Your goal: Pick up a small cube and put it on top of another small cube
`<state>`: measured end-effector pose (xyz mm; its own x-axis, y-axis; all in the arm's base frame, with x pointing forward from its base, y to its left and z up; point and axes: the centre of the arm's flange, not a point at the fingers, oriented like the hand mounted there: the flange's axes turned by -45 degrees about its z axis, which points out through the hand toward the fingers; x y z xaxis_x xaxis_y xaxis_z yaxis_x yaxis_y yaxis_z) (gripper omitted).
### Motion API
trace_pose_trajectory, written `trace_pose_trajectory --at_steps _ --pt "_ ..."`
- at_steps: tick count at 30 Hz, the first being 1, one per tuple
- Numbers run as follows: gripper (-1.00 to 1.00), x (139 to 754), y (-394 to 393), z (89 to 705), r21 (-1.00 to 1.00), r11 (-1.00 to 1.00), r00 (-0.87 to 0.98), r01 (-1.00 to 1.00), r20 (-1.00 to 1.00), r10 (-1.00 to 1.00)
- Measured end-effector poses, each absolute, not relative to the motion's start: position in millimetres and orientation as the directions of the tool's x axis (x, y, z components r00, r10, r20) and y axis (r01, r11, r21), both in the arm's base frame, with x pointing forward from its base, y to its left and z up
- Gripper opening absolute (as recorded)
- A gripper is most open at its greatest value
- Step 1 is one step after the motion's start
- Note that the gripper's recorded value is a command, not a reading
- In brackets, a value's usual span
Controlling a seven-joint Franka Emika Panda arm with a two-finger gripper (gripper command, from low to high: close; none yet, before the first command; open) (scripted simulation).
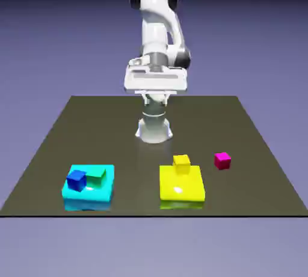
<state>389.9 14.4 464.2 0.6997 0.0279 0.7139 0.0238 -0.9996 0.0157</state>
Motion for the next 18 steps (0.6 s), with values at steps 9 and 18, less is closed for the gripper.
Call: trace_pose_trajectory --at_steps 9,18 --pt "0.0 386.8 94.8 495.5 -0.085 -0.988 0.707 -0.129 0.691 -0.152" --pt "0.0 372.8 183.6 495.6 -0.144 -0.942 0.69 -0.303 0.649 -0.321"
